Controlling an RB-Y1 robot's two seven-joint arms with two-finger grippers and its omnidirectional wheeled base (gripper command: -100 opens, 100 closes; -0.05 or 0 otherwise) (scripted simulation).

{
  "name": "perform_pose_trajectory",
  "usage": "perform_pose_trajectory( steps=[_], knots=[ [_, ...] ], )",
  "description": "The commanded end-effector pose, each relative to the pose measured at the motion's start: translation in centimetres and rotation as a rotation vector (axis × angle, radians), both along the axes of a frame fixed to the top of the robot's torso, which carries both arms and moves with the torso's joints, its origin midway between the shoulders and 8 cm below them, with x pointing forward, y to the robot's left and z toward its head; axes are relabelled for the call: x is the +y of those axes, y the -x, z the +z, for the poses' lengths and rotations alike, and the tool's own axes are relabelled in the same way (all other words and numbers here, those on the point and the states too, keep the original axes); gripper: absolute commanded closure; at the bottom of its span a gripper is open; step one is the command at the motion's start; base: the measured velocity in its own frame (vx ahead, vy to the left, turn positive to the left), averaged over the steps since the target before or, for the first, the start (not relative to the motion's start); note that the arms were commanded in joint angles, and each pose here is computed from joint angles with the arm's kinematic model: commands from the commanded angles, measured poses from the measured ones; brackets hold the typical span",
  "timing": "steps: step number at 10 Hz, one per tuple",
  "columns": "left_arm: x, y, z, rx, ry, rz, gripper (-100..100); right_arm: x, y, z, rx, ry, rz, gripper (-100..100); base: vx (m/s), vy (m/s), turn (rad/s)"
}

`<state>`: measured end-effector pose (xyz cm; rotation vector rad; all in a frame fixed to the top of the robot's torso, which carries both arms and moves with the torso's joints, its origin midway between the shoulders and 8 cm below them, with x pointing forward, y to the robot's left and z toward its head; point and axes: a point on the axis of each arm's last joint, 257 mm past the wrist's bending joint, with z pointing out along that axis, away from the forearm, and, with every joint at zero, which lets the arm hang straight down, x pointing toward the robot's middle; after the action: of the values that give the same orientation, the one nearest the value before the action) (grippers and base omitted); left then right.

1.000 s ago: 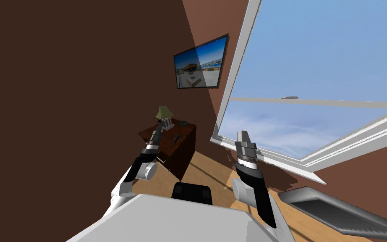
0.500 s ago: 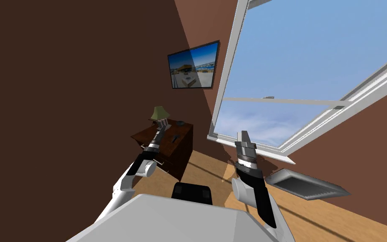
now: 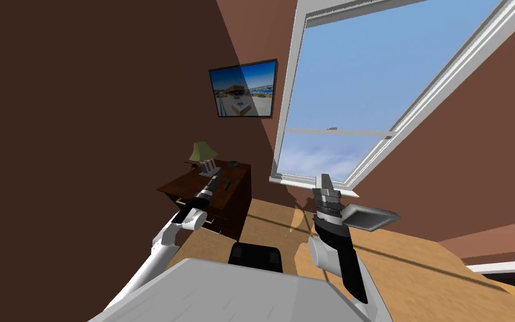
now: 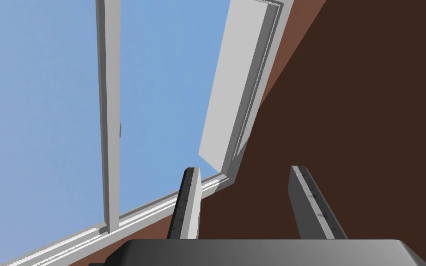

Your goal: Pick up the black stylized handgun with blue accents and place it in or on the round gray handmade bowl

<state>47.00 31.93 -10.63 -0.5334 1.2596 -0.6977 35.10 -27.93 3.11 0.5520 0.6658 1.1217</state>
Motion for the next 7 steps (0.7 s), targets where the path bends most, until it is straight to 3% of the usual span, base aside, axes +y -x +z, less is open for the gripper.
perform_pose_trajectory(
  steps=[1, 3, 4, 5, 6, 7],
  knots=[
    [0.9, -0.3, -1.6, 0.041, -0.032, 0.01, -100, 0.0, 0.0, 0.0, 0.0, 0.0, 0.0, 0, -0.067, 0.058, -0.15],
    [2.7, -1.4, -4.6, 0.146, -0.111, 0.024, -100, 0.0, 0.0, 0.0, 0.0, 0.0, 0.0, 0, -0.08, 0.065, -0.309],
    [2.7, -1.4, -4.8, 0.154, -0.116, 0.025, -100, 0.0, 0.0, 0.0, 0.0, 0.0, 0.0, 0, -0.067, 0.05, -0.14],
    [3.7, -1.8, -6.3, 0.21, -0.158, 0.031, -100, 0.0, 0.0, 0.0, 0.0, 0.0, 0.0, 0, -0.048, 0.031, -0.277],
    [3.7, -1.8, -6.4, 0.212, -0.158, 0.031, -100, 0.0, 0.0, 0.0, 0.0, 0.0, 0.0, 0, -0.042, 0.035, -0.114],
    [4.8, -2.1, -7.9, 0.27, -0.2, 0.036, -100, 0.0, 0.0, 0.0, 0.0, 0.0, 0.0, 0, -0.058, 0.039, -0.297]
  ],
)
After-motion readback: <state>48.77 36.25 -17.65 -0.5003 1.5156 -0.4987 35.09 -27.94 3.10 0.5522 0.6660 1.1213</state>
